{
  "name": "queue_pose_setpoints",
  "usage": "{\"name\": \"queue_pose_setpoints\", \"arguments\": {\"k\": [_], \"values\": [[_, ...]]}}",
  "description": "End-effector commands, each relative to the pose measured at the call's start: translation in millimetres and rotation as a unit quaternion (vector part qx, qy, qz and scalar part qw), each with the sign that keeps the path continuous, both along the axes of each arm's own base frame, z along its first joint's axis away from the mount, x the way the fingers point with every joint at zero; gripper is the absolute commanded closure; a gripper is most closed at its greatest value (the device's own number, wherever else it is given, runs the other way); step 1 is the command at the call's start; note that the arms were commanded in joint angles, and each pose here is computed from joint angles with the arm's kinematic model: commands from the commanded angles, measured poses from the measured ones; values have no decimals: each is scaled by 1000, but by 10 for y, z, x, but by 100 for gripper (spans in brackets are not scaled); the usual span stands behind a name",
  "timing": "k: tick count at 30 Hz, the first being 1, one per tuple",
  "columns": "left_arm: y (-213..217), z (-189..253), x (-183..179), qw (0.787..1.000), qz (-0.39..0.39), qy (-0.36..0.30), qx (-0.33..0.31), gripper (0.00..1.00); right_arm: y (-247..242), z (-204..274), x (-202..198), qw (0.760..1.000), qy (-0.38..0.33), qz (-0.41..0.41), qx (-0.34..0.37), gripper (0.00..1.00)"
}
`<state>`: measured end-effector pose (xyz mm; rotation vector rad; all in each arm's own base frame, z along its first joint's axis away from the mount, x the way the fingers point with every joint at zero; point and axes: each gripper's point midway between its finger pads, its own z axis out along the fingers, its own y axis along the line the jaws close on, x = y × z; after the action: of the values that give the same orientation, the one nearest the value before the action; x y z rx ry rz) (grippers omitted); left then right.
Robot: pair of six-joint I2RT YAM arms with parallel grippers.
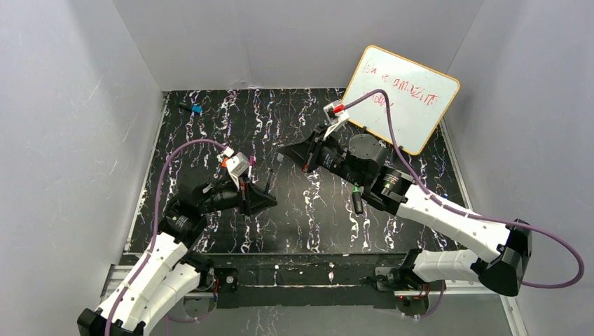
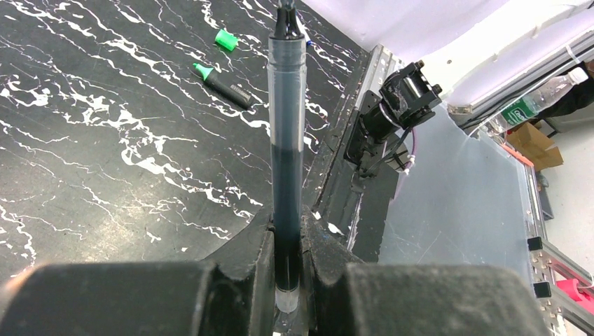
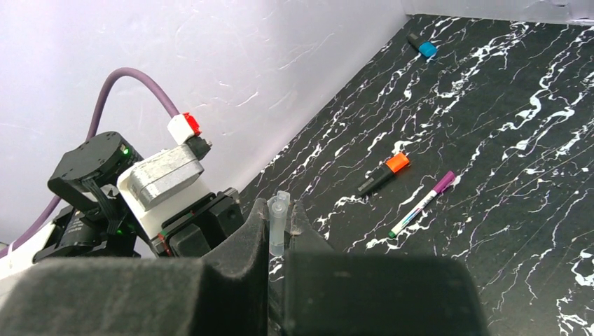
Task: Insert the pens into the pen caps
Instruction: Insert the pen cap onto the pen.
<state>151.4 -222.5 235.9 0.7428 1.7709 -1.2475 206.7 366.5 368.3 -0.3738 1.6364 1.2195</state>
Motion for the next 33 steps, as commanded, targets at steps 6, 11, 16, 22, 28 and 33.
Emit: {"name": "queue_pose_setpoints", "arguments": {"k": [6, 11, 16, 22, 28, 33], "values": [[-35, 99, -54, 1000, -19, -11, -13, 100, 50, 107, -6, 1000, -19, 6, 17, 99], [-35, 96, -49, 1000, -19, -12, -12, 100, 136, 78, -65, 999, -13, 28, 16, 99], [-35, 100, -45, 1000, -18, -13, -12, 100, 171, 54, -110, 999, -9, 37, 15, 99], [-32, 97, -50, 1000, -18, -12, -11, 100, 193, 73, -129, 999, -11, 39, 17, 99], [-31, 108, -53, 1000, -18, -14, -12, 100, 183, 164, -107, 999, -24, 33, 20, 99], [-31, 105, -52, 1000, -18, -14, -12, 100, 171, 228, -118, 999, -29, 34, 24, 99]]}}
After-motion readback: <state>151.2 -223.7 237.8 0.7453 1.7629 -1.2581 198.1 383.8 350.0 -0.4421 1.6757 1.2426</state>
